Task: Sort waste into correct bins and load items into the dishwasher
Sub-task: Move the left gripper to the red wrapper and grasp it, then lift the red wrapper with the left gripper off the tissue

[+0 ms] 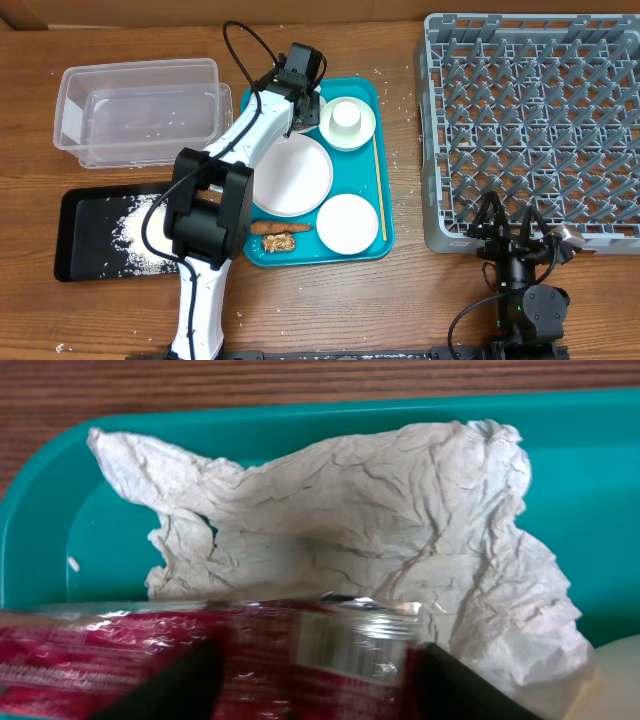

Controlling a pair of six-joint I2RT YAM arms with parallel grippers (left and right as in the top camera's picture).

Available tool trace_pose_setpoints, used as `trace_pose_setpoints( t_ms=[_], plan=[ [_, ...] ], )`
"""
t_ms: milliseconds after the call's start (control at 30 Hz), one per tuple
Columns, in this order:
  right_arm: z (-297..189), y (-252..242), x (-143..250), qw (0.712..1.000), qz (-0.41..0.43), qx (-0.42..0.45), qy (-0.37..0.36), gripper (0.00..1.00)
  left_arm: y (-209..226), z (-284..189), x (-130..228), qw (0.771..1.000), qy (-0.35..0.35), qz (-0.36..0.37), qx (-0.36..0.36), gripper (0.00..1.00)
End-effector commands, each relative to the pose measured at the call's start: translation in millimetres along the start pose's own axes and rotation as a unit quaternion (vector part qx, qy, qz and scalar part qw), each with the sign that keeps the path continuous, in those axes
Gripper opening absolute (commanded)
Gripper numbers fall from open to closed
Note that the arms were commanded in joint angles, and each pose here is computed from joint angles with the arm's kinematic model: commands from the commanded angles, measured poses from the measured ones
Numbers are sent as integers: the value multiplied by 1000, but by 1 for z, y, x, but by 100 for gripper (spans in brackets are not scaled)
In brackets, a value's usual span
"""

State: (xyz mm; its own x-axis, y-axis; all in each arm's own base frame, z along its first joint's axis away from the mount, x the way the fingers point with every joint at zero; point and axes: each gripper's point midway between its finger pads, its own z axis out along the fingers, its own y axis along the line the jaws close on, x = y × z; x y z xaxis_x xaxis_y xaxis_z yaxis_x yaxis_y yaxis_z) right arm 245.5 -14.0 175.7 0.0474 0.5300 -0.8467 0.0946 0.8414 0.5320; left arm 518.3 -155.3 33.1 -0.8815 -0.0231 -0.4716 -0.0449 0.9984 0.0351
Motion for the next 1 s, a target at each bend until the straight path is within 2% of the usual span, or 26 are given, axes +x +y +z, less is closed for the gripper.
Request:
trace_pose_setpoints(
  t_ms=[0, 67, 167, 233, 267, 300, 567, 800, 933, 967],
  plan=[
    [0, 0, 2, 1000, -5, -4, 0, 100, -2, 0, -4, 1000, -1, -12, 11, 47],
    [0, 0, 2, 1000, -5, -4, 0, 100, -4, 0, -4, 1000, 1, -12, 17, 36],
    [0, 0, 2, 1000, -5, -4, 0, 100, -7, 0, -3, 1000, 3, -11, 22, 25],
    [0, 0, 2, 1000, -5, -4, 0, 100, -9, -1, -3, 1000, 5, -12, 29, 15],
    [0, 0, 2, 1000, -5, -4, 0, 100, -8, -1, -2, 1000, 6, -12, 29, 5],
    [0, 0, 2, 1000, -5, -4, 0, 100, -8, -3, -3, 999, 5, -12, 29, 4],
    [0, 0, 2, 1000, -5, -4, 0, 100, -8, -46, -29, 998, -33, -19, 43, 4],
    [0, 0, 2, 1000, -5, -4, 0, 100, -2, -118, -61, 993, -94, -38, 66, 4],
    [0, 0, 2, 1000, -5, -4, 0, 100, -1, -125, -62, 992, -96, -41, 67, 4],
    [0, 0, 2, 1000, -5, -4, 0, 100, 0, -123, -58, 993, -90, -40, 65, 20]
  ],
)
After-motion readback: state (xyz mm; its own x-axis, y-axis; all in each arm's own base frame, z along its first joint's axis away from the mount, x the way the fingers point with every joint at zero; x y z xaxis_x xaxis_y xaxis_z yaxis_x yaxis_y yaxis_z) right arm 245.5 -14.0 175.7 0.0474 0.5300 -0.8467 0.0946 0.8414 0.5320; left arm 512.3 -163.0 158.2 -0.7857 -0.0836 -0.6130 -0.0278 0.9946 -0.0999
